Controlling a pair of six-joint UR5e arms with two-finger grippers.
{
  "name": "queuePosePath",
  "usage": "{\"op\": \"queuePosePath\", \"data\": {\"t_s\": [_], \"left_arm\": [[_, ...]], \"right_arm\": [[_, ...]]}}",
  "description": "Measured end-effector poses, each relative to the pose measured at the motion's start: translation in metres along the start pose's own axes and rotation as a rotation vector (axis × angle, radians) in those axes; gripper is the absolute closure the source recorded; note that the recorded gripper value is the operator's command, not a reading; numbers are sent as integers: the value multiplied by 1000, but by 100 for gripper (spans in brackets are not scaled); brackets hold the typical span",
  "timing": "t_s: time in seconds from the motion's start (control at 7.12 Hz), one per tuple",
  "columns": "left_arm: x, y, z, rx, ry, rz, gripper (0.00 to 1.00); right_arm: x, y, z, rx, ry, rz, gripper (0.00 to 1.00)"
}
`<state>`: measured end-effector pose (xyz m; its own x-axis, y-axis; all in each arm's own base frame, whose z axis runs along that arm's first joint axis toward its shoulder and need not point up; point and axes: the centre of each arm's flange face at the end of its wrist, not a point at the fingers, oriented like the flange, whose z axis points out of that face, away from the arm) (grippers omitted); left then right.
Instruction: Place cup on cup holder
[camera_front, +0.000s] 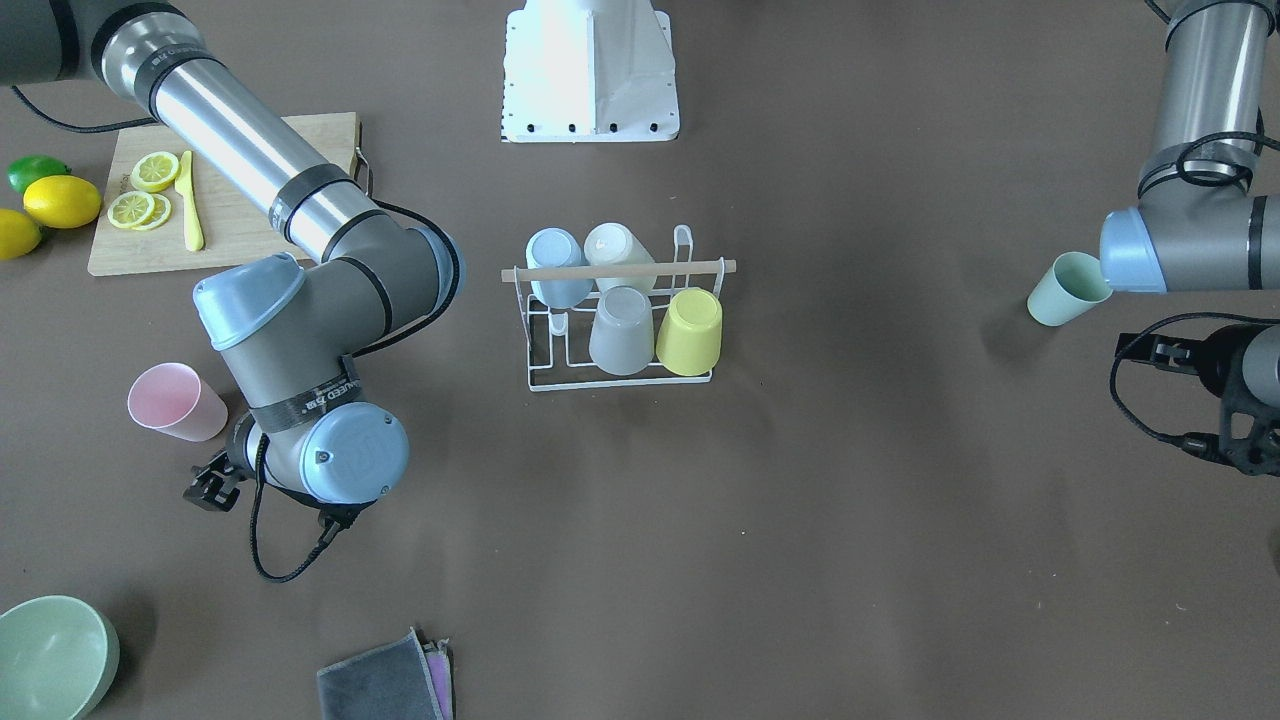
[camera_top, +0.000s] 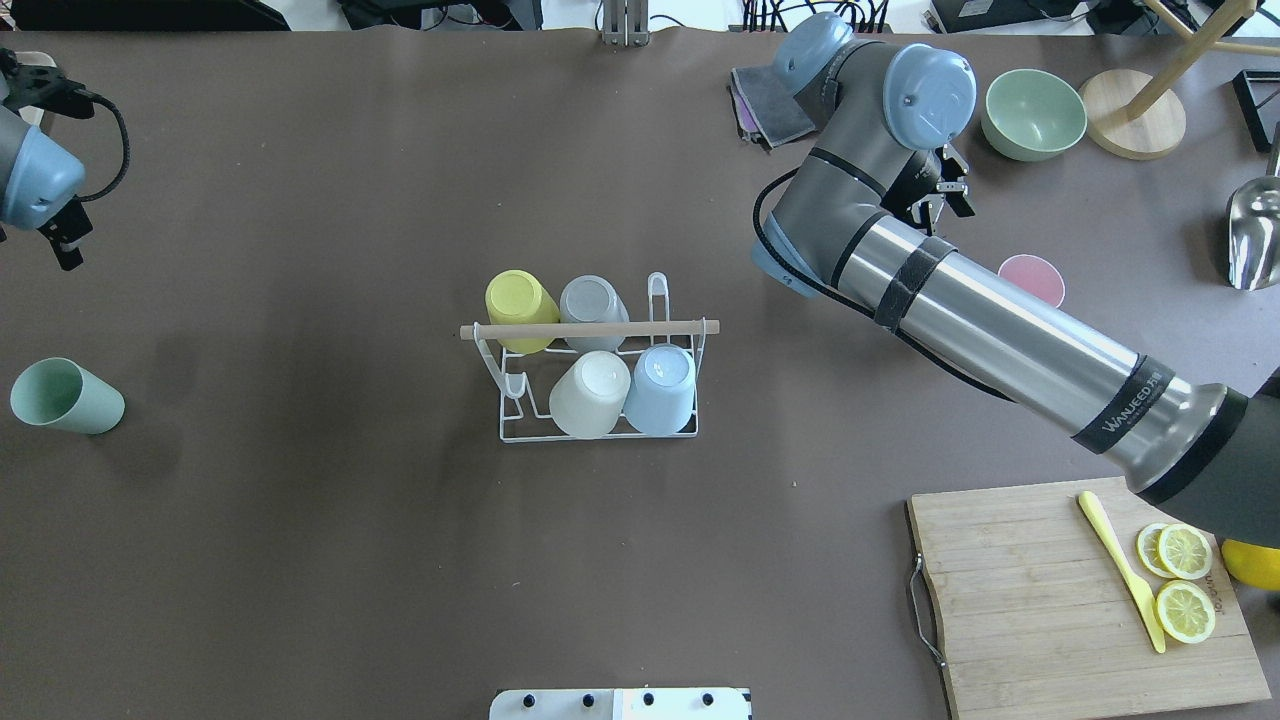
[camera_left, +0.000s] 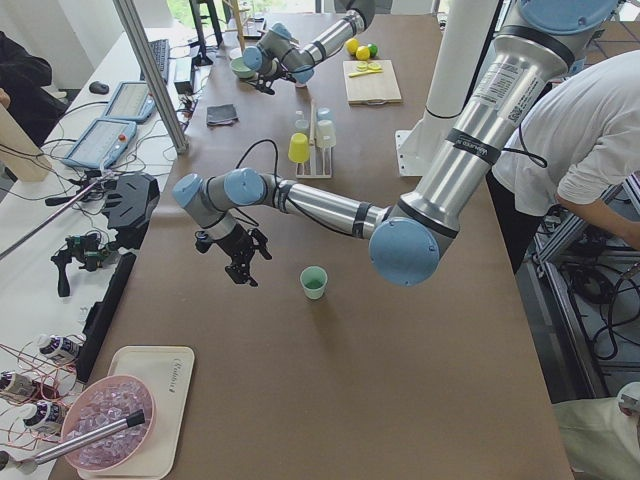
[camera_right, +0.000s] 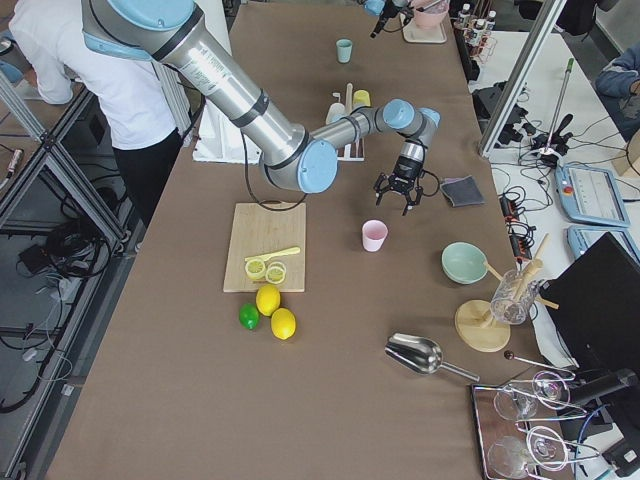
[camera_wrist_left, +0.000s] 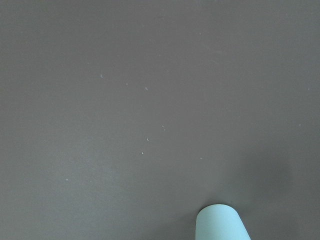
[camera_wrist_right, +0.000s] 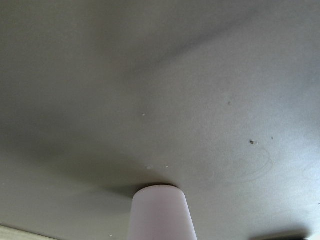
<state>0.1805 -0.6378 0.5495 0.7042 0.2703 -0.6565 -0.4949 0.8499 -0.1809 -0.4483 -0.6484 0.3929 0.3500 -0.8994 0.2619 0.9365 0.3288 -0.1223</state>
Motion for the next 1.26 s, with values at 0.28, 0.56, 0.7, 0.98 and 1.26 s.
{"op": "queuePosePath", "data": {"t_s": [0.28,0.56,0.7,0.98,1.26], "left_arm": [[20,-9,27,-51,-8,-7,2],[30,-11,51,-99,-15,8,2],[33,-13,65,-128,-17,21,2],[34,-14,90,-192,-14,64,2],[41,-14,108,-240,-13,83,2]], "right_arm": [[-14,-13,13,-25,41,-90,1],[-31,-24,25,-57,81,-165,1],[-34,-26,27,-73,101,-199,1],[-39,-23,32,-87,127,-240,1],[-51,-15,41,-92,135,-255,1]]}}
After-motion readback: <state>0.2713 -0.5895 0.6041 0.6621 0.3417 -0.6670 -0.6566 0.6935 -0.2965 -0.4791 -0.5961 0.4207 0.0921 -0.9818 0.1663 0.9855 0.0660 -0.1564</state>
